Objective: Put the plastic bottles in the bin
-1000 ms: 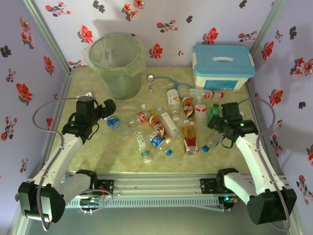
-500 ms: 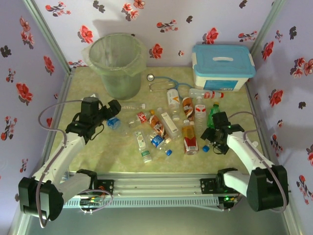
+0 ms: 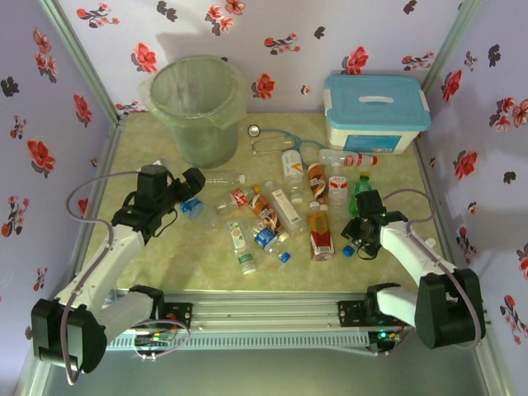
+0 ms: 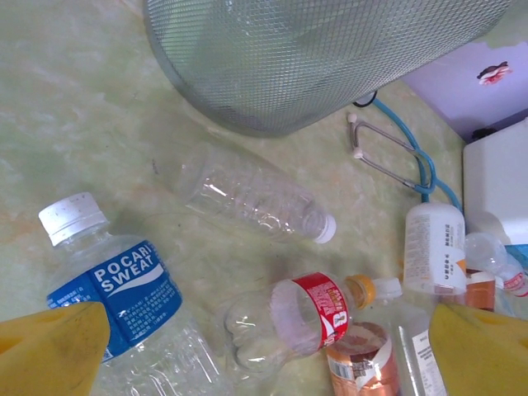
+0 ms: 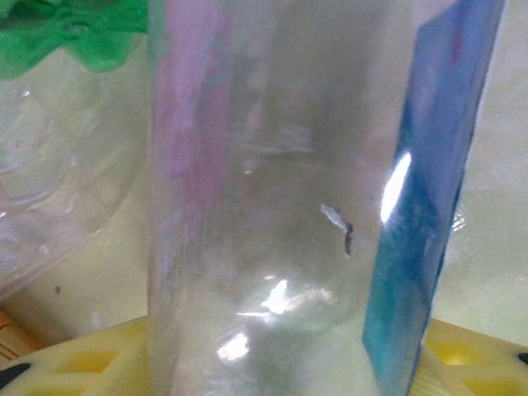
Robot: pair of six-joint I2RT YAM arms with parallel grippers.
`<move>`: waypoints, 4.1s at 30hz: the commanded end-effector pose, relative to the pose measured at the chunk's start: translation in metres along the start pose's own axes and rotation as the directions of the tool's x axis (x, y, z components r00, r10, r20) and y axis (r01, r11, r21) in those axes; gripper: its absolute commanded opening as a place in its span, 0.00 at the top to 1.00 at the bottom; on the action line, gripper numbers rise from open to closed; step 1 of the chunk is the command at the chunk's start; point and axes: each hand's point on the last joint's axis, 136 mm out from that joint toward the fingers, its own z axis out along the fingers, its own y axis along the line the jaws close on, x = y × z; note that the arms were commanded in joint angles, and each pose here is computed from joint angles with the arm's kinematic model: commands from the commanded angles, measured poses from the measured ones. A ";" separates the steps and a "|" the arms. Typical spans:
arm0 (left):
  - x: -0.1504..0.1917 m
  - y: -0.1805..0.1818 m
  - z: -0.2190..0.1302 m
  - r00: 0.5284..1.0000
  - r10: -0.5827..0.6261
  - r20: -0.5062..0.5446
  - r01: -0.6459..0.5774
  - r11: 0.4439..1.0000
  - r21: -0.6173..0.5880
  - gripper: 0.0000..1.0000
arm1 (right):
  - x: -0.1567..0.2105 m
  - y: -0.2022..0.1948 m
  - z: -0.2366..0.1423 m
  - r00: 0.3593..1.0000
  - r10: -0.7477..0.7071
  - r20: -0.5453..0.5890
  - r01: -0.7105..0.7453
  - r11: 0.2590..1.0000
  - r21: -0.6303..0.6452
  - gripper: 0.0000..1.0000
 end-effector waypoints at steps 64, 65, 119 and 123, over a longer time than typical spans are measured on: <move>0.019 -0.213 -0.014 0.979 0.135 -0.154 -0.014 0.795 0.606 0.48 | 0.079 0.268 -0.226 0.489 -0.638 0.595 0.844 0.174 -0.507 0.01; 0.006 -0.216 -0.019 0.981 0.149 -0.121 -0.047 0.798 0.601 0.48 | 0.074 0.262 -0.229 0.499 -0.628 0.597 0.844 0.198 -0.498 0.01; -0.189 -0.084 0.212 0.831 0.545 -0.109 -0.552 0.833 -0.039 0.57 | -0.065 0.025 -0.145 0.899 -0.246 0.362 0.257 0.966 0.020 0.01; -0.184 -0.080 0.216 0.832 0.541 -0.121 -0.548 0.835 -0.040 0.45 | -0.071 0.014 -0.131 0.915 -0.227 0.334 0.223 0.974 0.049 0.01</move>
